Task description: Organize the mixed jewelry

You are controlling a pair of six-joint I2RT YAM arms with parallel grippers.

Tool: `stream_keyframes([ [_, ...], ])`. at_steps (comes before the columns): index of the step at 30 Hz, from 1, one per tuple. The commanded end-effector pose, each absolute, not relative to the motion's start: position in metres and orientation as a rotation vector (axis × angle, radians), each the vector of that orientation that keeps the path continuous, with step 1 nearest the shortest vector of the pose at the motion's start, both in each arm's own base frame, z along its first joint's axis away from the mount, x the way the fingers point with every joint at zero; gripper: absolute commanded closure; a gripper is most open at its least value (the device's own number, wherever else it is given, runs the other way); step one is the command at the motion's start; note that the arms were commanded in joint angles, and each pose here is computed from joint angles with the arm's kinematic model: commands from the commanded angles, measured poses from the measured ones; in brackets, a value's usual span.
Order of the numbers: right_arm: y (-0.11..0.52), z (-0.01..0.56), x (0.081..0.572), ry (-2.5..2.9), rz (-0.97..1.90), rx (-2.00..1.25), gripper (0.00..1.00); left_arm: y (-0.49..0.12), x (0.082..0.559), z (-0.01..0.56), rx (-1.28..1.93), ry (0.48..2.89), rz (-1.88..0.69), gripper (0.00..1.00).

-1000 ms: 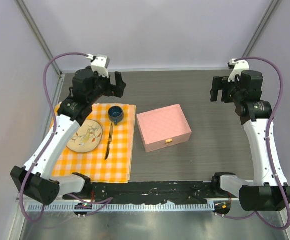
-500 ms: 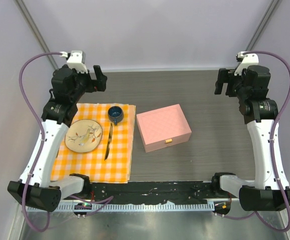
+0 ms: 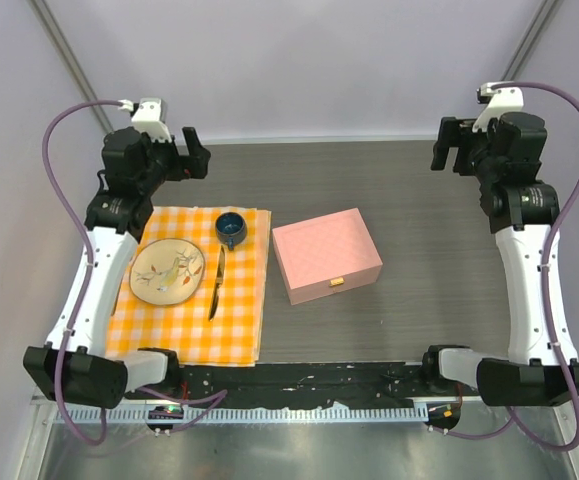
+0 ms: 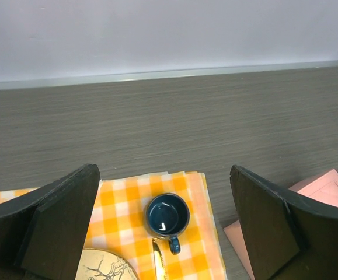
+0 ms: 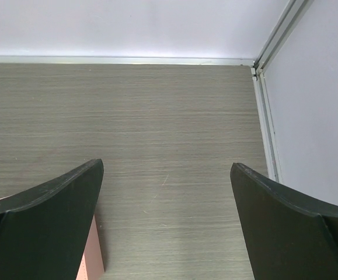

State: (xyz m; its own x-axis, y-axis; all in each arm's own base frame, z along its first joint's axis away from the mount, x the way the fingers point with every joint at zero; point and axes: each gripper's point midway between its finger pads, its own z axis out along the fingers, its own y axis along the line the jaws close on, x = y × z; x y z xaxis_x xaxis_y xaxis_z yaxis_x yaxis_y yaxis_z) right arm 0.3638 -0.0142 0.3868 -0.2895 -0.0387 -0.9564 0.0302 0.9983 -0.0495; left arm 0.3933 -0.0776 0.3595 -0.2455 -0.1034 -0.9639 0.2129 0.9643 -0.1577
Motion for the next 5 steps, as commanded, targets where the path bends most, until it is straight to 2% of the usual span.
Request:
stream_keyframes([
  [1,-0.015,0.412,0.365,1.783,-0.068,-0.007,0.04,-0.081,0.399,0.374,0.106,1.729,-0.317,0.0],
  [5,-0.004,0.413,0.367,1.773,-0.008,-0.038,0.04,-0.083,0.397,0.363,0.095,1.728,-0.341,0.0],
])
